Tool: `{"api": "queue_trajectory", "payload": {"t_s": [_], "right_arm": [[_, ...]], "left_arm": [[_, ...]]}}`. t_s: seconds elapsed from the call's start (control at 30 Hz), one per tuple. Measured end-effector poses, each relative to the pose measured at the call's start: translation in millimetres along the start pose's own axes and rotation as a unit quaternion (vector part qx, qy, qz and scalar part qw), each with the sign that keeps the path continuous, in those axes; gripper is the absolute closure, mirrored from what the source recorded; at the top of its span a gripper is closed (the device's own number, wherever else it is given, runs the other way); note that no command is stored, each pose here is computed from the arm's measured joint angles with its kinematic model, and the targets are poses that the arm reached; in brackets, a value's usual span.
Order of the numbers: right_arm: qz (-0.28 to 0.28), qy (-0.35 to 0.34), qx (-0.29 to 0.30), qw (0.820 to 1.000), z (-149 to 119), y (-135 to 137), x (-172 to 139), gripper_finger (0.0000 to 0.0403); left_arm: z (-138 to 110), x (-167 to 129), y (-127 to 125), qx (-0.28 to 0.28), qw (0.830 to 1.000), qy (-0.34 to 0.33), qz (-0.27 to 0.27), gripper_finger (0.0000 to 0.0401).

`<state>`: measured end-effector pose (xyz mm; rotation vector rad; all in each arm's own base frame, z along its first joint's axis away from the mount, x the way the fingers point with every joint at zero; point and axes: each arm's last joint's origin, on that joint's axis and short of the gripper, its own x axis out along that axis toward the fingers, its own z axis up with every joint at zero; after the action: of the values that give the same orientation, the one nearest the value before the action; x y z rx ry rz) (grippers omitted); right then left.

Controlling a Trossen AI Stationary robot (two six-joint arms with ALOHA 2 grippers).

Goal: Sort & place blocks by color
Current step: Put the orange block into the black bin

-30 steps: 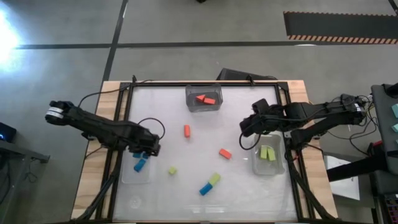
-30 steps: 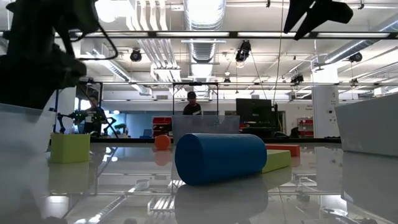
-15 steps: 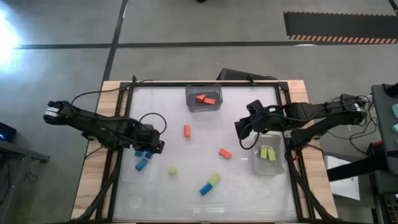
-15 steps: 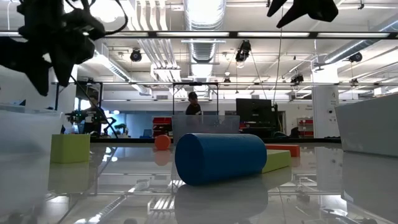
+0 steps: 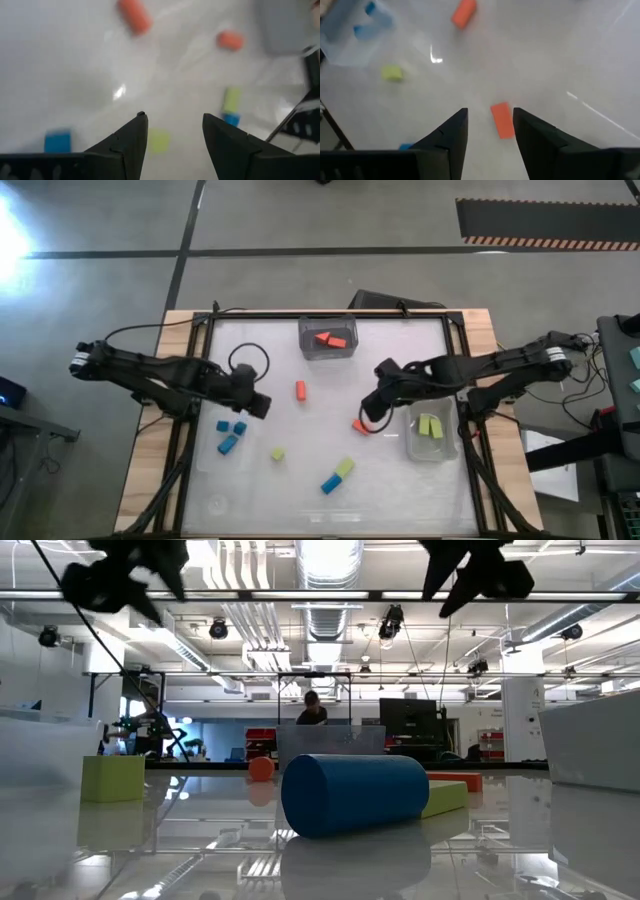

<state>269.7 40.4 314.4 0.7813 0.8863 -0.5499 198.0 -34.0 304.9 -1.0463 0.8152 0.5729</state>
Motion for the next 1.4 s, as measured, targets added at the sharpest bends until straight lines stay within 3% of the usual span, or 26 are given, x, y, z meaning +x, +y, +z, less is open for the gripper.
{"api": "queue_trajectory", "payload": {"t_s": [0.27,0.43,0.93,1.4], "right_arm": [[-0.012,0.100,0.004,0.995,-1,5,39,0.0233],[-0.021,0.150,-0.008,0.988,-3,6,61,0.0212],[-0.074,0.232,-0.065,0.968,-12,0,127,0.0160],[-0.074,0.248,-0.113,0.959,-19,1,165,0.0158]], "left_arm": [[16,-17,-25,0.072,0.983,-0.154,-0.070,0.0228],[21,-21,-34,0.093,0.970,-0.203,-0.100,0.0228],[23,-22,-35,0.096,0.963,-0.234,-0.092,0.0228],[23,-21,-34,0.108,0.961,-0.240,-0.084,0.0228]]}}
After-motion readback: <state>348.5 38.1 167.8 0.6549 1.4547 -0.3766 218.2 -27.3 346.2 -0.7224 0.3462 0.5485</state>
